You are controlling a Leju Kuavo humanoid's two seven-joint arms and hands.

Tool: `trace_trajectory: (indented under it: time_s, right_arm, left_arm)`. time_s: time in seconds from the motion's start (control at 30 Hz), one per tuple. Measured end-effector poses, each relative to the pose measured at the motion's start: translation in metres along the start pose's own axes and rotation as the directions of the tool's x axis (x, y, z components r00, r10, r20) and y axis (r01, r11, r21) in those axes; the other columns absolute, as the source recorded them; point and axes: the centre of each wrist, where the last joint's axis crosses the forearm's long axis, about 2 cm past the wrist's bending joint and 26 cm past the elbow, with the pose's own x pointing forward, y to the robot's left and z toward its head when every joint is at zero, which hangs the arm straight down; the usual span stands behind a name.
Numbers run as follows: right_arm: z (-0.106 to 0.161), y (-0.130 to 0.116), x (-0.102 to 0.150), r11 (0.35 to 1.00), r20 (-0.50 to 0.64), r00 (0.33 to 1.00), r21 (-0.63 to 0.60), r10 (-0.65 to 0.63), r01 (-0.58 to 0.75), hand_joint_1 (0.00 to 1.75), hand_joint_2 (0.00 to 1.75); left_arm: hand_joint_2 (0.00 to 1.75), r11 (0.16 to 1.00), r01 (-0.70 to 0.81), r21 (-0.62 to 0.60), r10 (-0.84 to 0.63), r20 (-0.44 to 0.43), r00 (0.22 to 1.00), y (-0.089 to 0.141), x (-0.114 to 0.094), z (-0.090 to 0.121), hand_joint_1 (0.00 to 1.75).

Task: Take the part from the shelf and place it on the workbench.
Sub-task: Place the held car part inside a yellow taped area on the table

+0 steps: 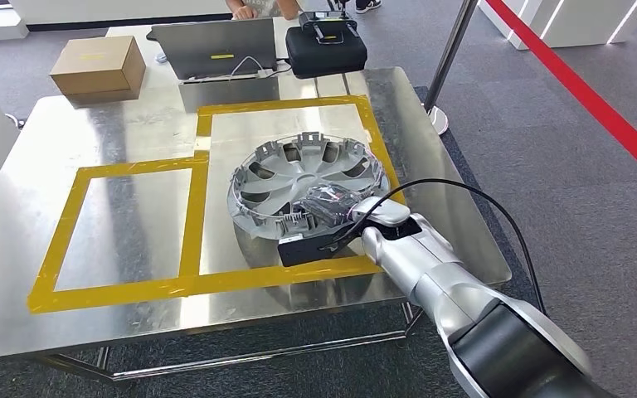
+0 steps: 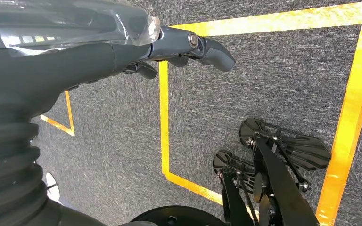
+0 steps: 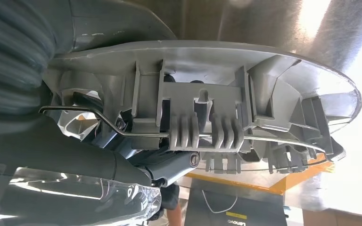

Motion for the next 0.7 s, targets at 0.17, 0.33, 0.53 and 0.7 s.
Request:
trace_trajectory:
  time_s: [0.17, 0.33, 0.53, 0.7]
  right_arm:
    - [0.001, 0.011, 0.001, 0.999, -0.006, 1.000, 0.025, -0.026, 0.026, 0.00, 0.00]
    - [0.001, 0.030, 0.007, 0.998, -0.004, 0.999, 0.044, -0.048, 0.048, 0.00, 0.00]
    - [0.001, 0.035, 0.009, 1.000, 0.012, 1.000, -0.013, -0.026, 0.026, 0.00, 0.00]
    - [-0.002, 0.033, 0.014, 0.996, 0.029, 0.999, -0.092, -0.012, 0.015, 0.00, 0.00]
  left_arm:
    - [1.75, 1.000, 0.001, 0.005, -0.001, -0.002, 1.000, 0.000, 0.001, 0.000, 0.00]
    - [1.75, 1.000, 0.004, 0.027, -0.004, -0.014, 1.000, 0.000, 0.002, 0.000, 0.00]
    - [1.75, 0.999, 0.007, 0.043, -0.006, -0.014, 1.000, 0.001, 0.002, 0.000, 0.00]
    - [0.00, 0.999, 0.014, 0.043, -0.013, -0.014, 1.000, 0.001, 0.002, 0.000, 0.00]
